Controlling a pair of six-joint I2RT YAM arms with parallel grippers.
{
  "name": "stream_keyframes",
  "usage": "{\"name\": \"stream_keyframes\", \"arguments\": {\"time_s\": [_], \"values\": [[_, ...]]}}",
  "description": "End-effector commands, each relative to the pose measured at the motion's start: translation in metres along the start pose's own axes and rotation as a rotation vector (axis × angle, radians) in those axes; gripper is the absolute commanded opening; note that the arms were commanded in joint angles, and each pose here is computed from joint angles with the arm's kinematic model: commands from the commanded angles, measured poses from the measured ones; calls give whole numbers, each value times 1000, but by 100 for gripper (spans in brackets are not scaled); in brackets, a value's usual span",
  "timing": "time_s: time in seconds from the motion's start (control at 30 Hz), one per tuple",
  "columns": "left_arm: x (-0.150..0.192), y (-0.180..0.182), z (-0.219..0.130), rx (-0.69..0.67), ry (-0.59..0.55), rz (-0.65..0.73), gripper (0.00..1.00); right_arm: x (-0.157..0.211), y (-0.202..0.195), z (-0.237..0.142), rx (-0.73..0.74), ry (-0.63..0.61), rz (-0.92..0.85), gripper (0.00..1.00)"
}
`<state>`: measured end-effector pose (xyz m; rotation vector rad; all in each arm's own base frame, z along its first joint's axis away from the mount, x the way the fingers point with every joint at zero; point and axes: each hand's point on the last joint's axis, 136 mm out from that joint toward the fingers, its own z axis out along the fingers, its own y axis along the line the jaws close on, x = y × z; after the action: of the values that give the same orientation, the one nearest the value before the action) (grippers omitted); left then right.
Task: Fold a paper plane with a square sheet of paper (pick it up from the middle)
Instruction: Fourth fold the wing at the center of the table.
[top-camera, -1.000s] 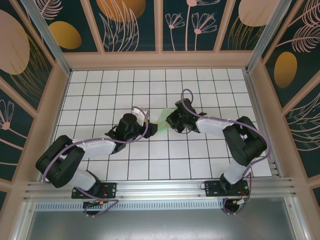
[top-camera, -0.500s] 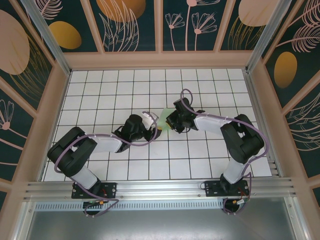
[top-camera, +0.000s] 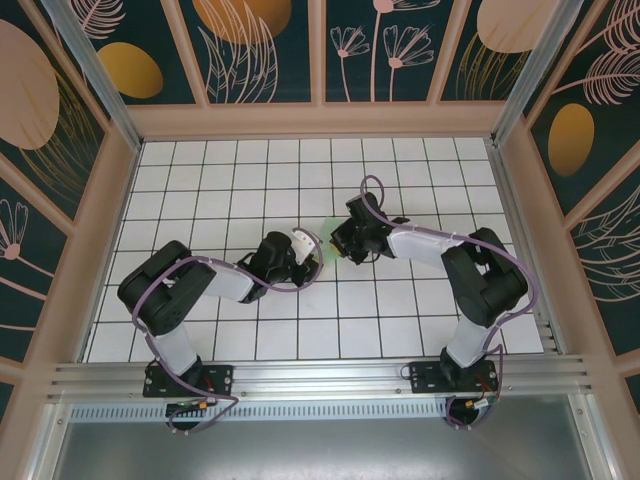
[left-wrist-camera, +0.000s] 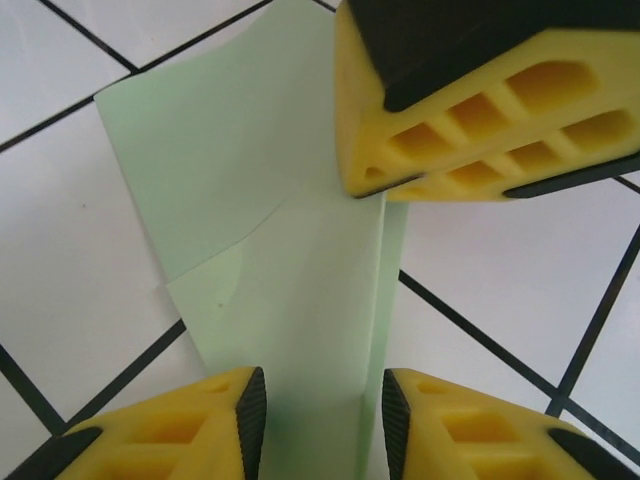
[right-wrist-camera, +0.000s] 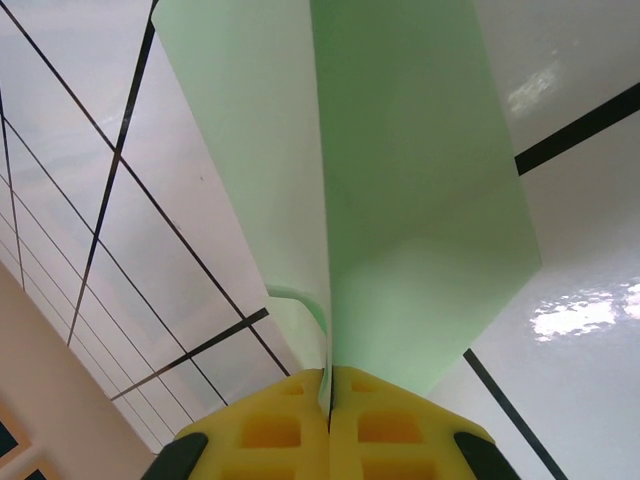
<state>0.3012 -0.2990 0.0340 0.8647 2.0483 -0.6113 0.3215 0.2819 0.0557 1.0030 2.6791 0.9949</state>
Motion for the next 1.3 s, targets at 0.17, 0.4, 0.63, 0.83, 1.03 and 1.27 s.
{"name": "stream_keyframes", "arguments": {"time_s": [0.17,0.4,0.63,0.83,1.03,1.27], "values": [[-19,-4,6,24,-69,-20,33,9,0,9,21,60,16,0],[-15,-3,8,18,-59,-28,24,10,1,8,18,67,9,0],[-13,-3,5,20,-75,-100,21,-2,16,-6,-60,41,-133,36],[-12,-6,2,45,-94,-240,18,-9,27,-31,-218,-25,-360,49],[-15,-11,2,91,-79,-410,14,-14,17,-39,-295,-21,-473,49],[-18,-14,-1,169,-88,-613,11,-11,10,-32,-330,19,-552,48]]}}
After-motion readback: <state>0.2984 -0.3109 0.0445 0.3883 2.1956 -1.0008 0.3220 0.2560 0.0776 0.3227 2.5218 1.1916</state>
